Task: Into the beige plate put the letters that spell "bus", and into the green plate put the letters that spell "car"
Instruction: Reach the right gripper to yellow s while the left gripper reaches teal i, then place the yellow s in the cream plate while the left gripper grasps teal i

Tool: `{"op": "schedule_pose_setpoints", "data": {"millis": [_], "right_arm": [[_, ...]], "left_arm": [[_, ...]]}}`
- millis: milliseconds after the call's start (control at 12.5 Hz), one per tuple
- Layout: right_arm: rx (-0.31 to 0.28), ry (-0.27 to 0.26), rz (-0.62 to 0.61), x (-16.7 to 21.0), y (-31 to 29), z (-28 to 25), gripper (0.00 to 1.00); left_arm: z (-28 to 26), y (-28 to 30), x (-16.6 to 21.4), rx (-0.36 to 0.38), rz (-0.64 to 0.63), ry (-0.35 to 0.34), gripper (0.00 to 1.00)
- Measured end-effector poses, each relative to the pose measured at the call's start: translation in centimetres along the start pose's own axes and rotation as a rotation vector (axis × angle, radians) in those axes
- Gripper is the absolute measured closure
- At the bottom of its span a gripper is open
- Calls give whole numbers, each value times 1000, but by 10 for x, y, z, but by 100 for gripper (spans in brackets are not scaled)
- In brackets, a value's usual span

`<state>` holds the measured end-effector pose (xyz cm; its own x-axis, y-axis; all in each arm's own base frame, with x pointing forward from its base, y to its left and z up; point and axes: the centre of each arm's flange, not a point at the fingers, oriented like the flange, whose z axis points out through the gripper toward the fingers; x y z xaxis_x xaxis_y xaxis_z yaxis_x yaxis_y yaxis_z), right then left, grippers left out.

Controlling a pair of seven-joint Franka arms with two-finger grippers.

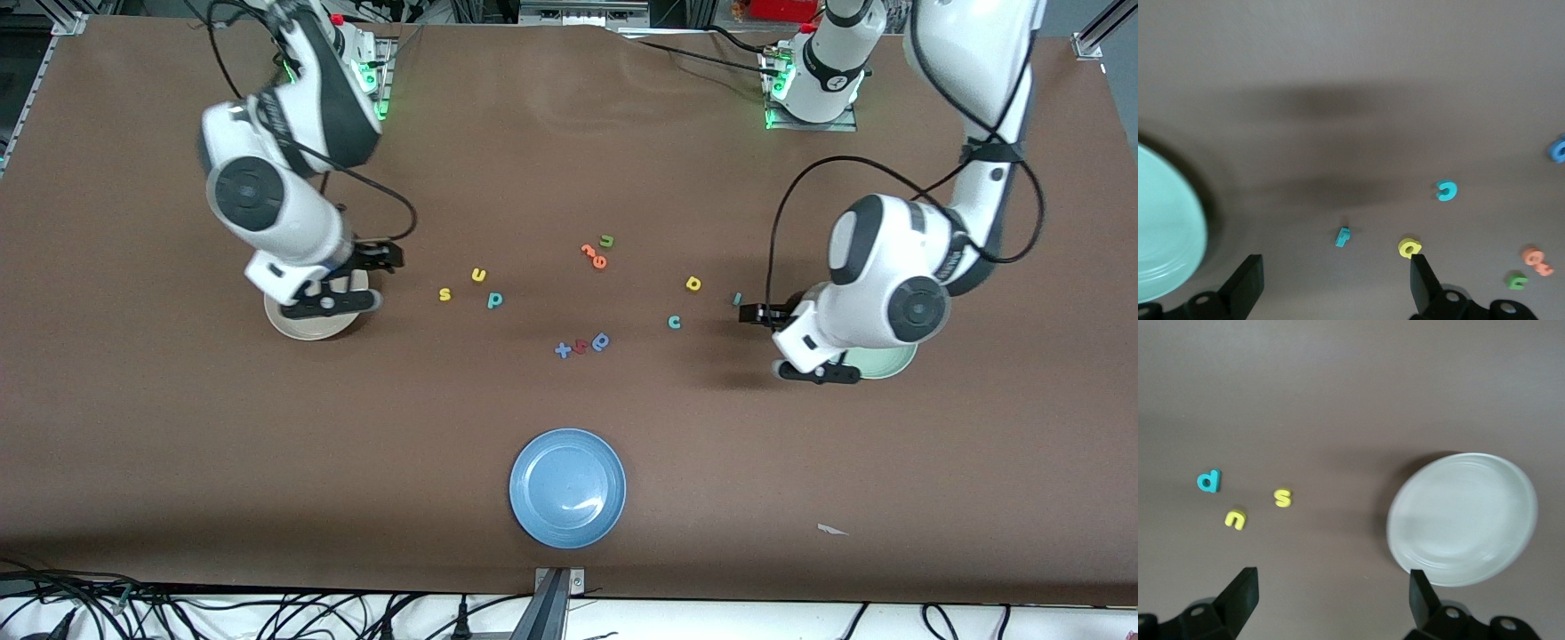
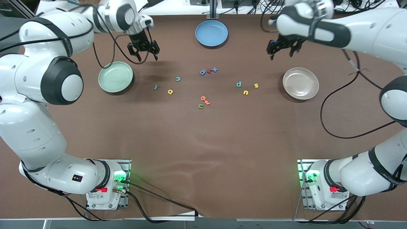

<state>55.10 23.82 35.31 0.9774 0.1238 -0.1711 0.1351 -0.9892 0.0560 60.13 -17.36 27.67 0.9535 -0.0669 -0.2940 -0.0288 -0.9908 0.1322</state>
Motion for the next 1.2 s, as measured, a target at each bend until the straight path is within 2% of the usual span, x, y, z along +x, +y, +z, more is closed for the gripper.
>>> {"op": "schedule_pose_setpoints", "data": {"millis": [160, 319, 399, 559, 638, 718, 798, 878, 958, 1037, 1117, 1197], "right_arm": [[-8, -9, 32, 8, -16, 38, 0], [-1, 13, 76, 15, -21, 79, 0], [6, 35, 92, 13, -25, 97, 7], [12, 53, 123, 4, -35, 122, 34], [10, 51, 128, -1, -41, 127, 39], [8, 49, 126, -4, -46, 128, 39], [6, 47, 124, -6, -50, 131, 40], [5, 47, 120, -7, -53, 134, 39], [4, 47, 114, -7, -56, 140, 39], [3, 44, 110, -8, -59, 145, 39], [0, 40, 108, -8, -61, 151, 39], [-1, 39, 105, -8, -63, 156, 39]], "left_arm": [[33, 6, -12, 20, 12, -36, 9], [63, 5, -20, 37, 15, -15, 8], [77, 2, -24, 41, 12, -2, 8], [99, -6, -32, 47, 4, 16, 8], [107, -9, -34, 49, 1, 36, 8], [112, -10, -36, 50, 2, 52, 10], [115, -8, -38, 52, 7, 59, 14], [116, -4, -39, 54, 12, 61, 25], [117, -2, -39, 55, 16, 62, 25], [117, 0, -40, 56, 16, 62, 31], [118, -1, -40, 56, 14, 61, 43], [119, -1, -41, 57, 12, 59, 48]]}}
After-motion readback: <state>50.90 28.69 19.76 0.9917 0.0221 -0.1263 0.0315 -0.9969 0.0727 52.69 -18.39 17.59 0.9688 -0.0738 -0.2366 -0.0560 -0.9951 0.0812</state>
